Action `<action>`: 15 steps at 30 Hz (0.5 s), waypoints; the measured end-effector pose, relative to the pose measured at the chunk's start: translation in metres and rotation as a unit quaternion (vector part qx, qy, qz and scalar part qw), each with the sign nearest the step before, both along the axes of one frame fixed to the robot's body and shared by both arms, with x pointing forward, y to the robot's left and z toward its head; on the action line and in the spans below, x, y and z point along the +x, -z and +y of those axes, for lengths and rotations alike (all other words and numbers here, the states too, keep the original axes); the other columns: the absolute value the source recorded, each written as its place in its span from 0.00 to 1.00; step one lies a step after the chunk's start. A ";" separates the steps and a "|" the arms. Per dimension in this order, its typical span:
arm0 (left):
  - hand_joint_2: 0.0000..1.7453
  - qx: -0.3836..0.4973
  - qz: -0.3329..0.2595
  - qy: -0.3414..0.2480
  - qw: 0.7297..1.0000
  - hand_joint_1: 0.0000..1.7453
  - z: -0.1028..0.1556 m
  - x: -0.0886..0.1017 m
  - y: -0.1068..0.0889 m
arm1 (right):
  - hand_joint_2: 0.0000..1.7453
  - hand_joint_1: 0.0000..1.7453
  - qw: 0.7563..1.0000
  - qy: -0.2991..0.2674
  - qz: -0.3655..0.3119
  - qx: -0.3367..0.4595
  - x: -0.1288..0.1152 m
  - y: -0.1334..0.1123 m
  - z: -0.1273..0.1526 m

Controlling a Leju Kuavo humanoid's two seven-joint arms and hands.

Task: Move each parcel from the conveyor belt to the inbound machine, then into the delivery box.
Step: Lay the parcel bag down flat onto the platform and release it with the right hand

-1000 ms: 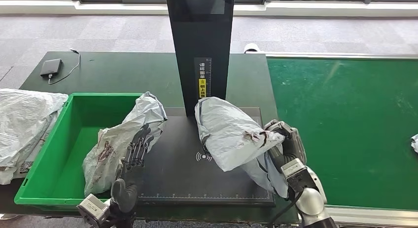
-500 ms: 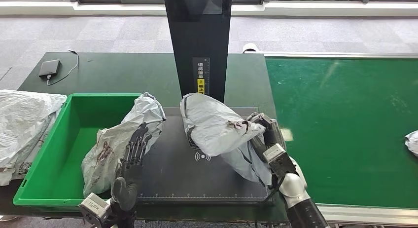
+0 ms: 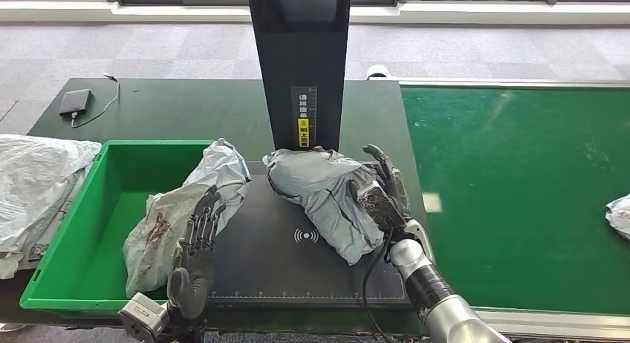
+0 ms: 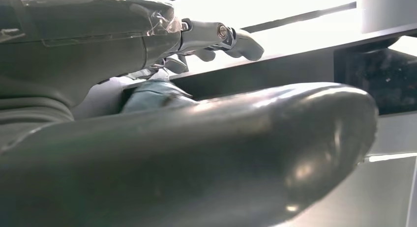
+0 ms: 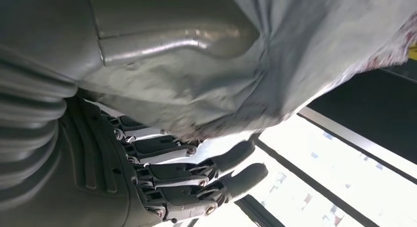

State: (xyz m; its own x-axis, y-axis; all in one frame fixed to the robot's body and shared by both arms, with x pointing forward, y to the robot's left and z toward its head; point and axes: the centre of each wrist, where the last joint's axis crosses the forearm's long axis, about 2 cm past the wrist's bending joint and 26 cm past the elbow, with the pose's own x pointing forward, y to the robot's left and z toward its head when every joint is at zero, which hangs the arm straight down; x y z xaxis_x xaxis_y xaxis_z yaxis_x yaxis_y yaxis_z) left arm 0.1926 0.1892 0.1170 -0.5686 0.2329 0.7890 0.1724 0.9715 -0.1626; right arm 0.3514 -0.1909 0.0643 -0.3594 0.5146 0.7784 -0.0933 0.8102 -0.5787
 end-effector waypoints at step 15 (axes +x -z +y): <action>0.00 -0.009 0.014 -0.015 1.000 0.00 0.002 -0.005 0.006 | 1.00 0.00 0.997 -0.032 0.060 0.024 -0.021 0.029 0.002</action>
